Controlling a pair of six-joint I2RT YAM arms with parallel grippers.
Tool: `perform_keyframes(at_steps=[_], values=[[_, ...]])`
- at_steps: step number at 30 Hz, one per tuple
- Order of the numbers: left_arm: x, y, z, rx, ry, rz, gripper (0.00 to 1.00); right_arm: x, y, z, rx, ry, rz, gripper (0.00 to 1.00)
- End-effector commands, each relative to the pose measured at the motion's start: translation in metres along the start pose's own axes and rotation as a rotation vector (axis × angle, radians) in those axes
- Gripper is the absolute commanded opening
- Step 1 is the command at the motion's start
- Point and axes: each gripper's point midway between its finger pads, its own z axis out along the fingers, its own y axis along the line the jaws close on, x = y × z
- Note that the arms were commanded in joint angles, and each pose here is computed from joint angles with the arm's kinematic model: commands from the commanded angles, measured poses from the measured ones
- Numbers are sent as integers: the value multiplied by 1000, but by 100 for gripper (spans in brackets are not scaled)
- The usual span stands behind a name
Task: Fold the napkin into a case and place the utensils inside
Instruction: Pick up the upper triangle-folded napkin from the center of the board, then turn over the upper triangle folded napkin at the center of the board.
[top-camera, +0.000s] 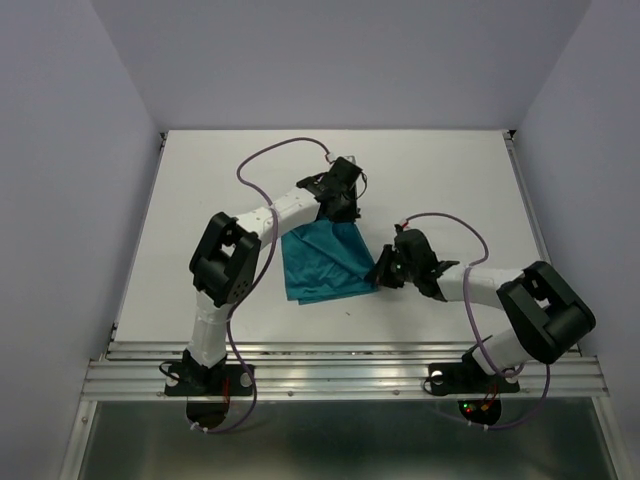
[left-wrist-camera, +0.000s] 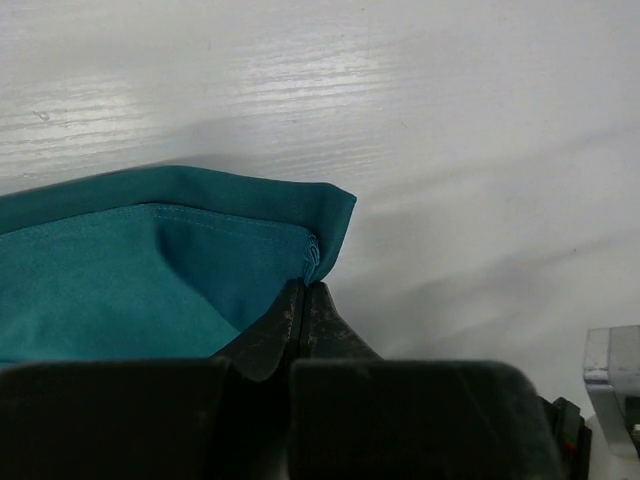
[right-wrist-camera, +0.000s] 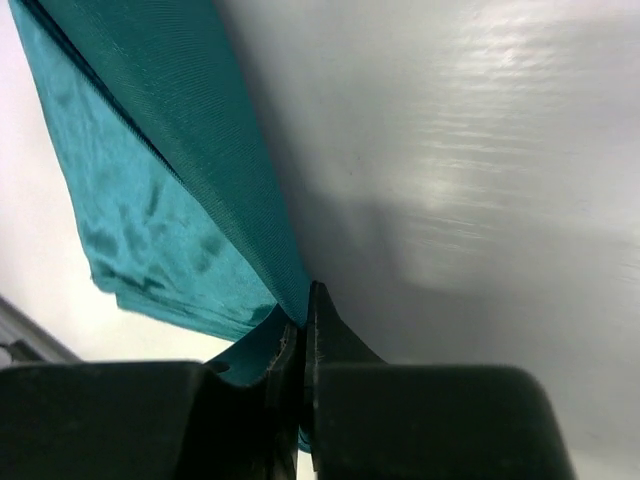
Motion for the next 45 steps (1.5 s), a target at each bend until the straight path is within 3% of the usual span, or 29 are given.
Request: perform_keyframes(at_steps=[1,11,21,34,39,45], values=[[-28,-13,-24,57,-74,-13,0,-43,-14,-18,199,-167,-52,1],[-71,-50,-32,192,-146,-26,0,-111,-3,-76,370,-370,-230,1],[-118,-116,-23,440,-234,-68,0,-150,-39,-137,723,-509,-310,1],[-173,-201,-58,770,-398,50,0,-210,-38,-254,1132,-737,-335,1],[-163,-212,-65,924,-377,88,0,-213,-43,-262,1222,-759,-352,1],[-138,-189,-54,999,-341,185,0,-196,-51,-226,1199,-675,-376,1]])
